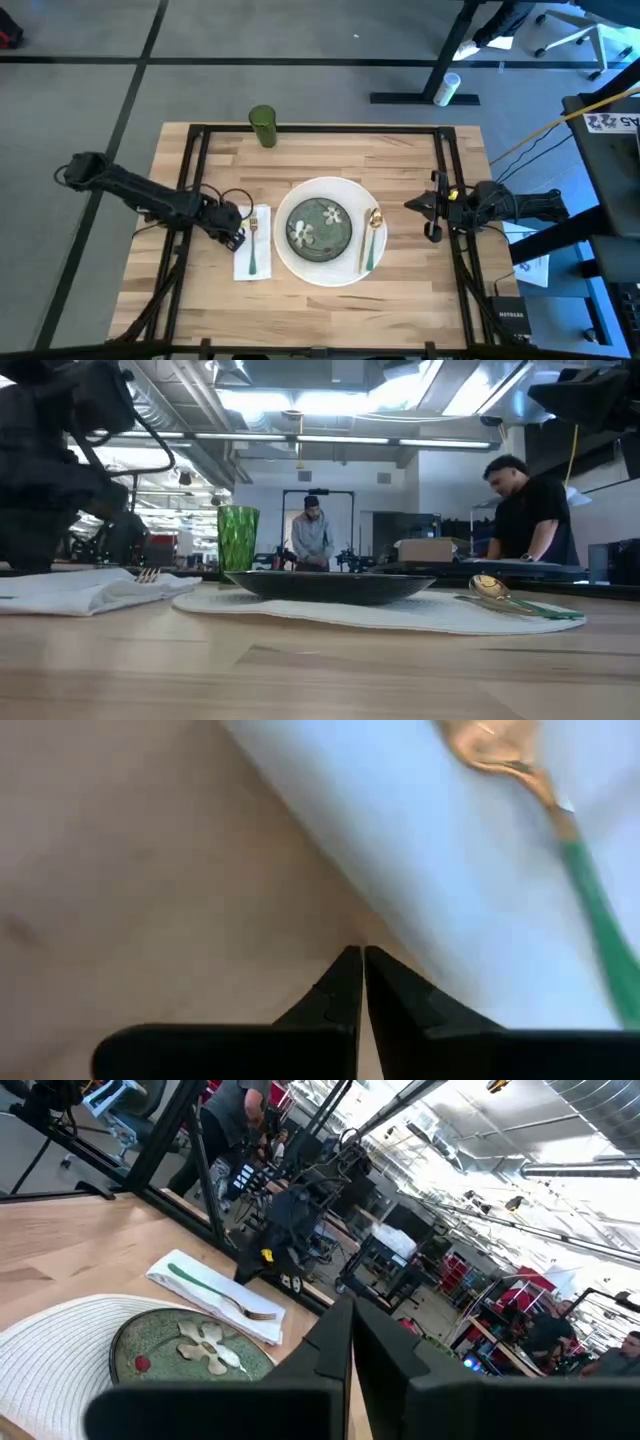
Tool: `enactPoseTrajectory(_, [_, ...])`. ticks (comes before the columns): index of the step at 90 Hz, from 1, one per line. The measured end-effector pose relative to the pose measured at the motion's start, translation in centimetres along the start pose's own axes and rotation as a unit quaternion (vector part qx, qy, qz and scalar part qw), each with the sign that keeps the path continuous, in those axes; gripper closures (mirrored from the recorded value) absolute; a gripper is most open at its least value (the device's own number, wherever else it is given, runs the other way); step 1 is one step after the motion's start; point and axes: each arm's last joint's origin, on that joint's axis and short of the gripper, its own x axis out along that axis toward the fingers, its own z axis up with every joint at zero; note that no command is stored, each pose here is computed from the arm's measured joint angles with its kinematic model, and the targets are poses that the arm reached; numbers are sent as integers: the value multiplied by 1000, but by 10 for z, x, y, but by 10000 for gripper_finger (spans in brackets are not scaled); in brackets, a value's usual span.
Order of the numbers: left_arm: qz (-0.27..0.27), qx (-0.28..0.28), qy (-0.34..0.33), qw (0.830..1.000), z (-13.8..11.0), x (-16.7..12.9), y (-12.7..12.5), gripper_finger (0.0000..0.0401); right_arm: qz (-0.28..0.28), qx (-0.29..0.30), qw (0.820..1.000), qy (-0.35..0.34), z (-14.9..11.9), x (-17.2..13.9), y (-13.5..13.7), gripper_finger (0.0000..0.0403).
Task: Set table place
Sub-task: Adjust the white table napkin
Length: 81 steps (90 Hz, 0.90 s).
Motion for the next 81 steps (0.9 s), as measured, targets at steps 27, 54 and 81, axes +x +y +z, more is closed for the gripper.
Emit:
enactPoseTrajectory(27, [24, -9, 5, 1000, -4, 8, -1, 401, 2, 0, 1000, -2, 0, 0, 0, 403])
enactPoseTrajectory(54, [16, -12, 1, 1000, 2, 11, -2, 401, 1, 0, 1000, -3, 0, 0, 0, 403])
enactPoseTrajectory(81, [6, -13, -15, 1000, 5, 12, -4, 401, 2, 0, 1000, -3, 0, 0, 0, 403])
